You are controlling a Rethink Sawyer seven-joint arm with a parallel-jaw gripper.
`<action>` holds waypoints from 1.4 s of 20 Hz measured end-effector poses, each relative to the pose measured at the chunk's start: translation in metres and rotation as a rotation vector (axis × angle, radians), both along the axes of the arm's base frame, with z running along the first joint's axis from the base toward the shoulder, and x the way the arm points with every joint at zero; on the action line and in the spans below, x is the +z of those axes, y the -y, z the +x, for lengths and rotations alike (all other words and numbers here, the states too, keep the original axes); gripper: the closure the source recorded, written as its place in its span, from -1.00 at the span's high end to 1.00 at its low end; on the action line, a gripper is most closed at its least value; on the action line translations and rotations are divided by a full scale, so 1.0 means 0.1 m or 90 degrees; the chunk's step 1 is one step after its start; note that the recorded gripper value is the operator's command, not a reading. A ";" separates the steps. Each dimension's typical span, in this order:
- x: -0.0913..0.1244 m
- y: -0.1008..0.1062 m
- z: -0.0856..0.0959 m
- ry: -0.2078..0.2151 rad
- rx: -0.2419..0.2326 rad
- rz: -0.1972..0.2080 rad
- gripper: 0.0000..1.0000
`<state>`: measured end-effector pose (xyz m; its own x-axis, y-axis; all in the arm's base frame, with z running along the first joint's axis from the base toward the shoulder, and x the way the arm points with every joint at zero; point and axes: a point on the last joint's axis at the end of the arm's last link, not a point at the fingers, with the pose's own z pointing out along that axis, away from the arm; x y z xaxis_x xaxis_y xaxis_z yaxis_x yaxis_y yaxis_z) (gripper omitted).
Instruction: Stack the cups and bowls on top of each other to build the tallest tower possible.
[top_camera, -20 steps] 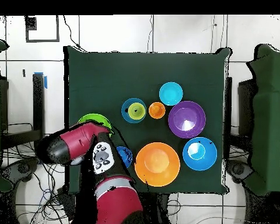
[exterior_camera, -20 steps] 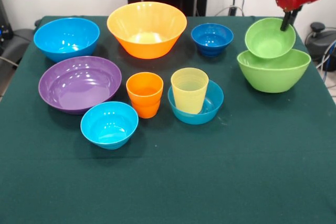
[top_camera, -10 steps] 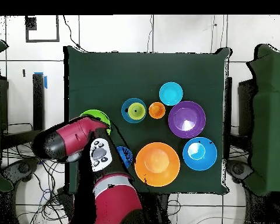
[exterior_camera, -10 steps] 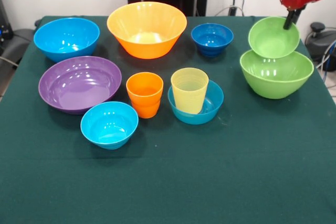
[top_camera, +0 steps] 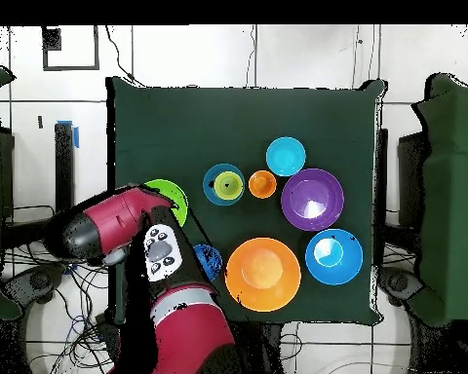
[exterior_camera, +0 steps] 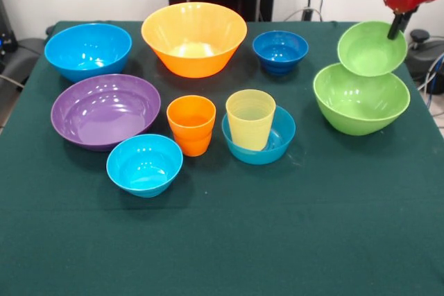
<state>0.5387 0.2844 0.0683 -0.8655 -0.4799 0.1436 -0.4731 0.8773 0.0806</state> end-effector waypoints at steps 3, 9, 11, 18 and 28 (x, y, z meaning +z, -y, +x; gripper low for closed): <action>0.01 -0.04 0.08 0.005 0.000 0.004 -1.00; -0.03 -0.08 0.22 0.003 -0.006 0.007 -1.00; -0.07 -0.07 0.28 -0.004 -0.011 0.008 -1.00; -0.20 0.09 0.48 -0.017 -0.042 0.022 -1.00; -0.24 0.45 0.67 -0.025 -0.061 0.008 -1.00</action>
